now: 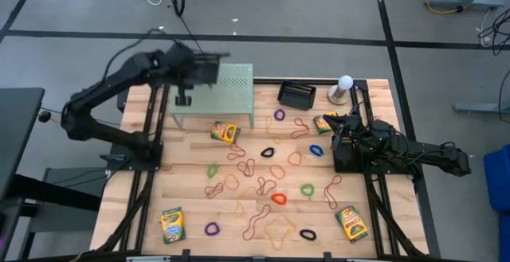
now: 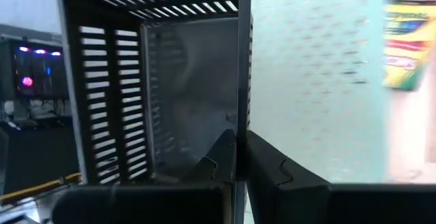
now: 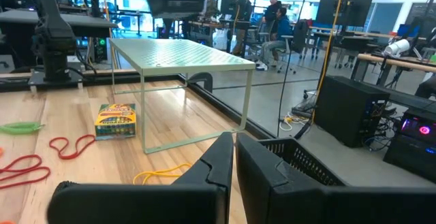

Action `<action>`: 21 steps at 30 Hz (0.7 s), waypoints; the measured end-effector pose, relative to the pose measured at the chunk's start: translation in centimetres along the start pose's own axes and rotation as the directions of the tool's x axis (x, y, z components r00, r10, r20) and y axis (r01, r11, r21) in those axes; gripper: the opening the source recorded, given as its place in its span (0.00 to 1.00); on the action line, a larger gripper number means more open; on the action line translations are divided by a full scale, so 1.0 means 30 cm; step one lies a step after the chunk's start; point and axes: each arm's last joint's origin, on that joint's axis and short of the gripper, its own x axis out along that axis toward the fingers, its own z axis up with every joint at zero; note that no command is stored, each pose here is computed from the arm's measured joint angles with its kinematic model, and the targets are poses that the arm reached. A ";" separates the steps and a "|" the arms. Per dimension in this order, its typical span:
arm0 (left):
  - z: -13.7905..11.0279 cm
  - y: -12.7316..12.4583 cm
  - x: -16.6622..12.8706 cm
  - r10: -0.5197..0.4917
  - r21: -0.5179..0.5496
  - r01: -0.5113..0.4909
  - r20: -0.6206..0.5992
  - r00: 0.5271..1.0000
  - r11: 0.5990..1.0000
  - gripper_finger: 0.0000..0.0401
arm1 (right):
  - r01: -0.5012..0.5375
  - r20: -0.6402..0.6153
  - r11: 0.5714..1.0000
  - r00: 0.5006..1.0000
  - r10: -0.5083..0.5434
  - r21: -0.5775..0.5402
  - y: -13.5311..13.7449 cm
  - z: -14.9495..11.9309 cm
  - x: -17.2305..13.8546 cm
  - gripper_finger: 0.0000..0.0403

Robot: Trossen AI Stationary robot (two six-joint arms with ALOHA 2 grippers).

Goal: Pick & Place Office Desk Supplies
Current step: Put the left black bin on the shelf

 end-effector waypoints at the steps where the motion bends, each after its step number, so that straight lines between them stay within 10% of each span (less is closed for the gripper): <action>1: -0.015 0.021 0.012 -0.008 -0.011 0.008 0.002 1.000 1.000 0.04 | 0.000 0.000 1.000 1.000 0.000 0.000 0.000 0.000 0.000 0.07; 21: -0.134 0.061 0.197 -0.098 -0.025 0.095 -0.123 0.988 0.995 0.04 | 0.000 0.000 1.000 1.000 0.000 0.000 0.000 0.000 0.000 0.07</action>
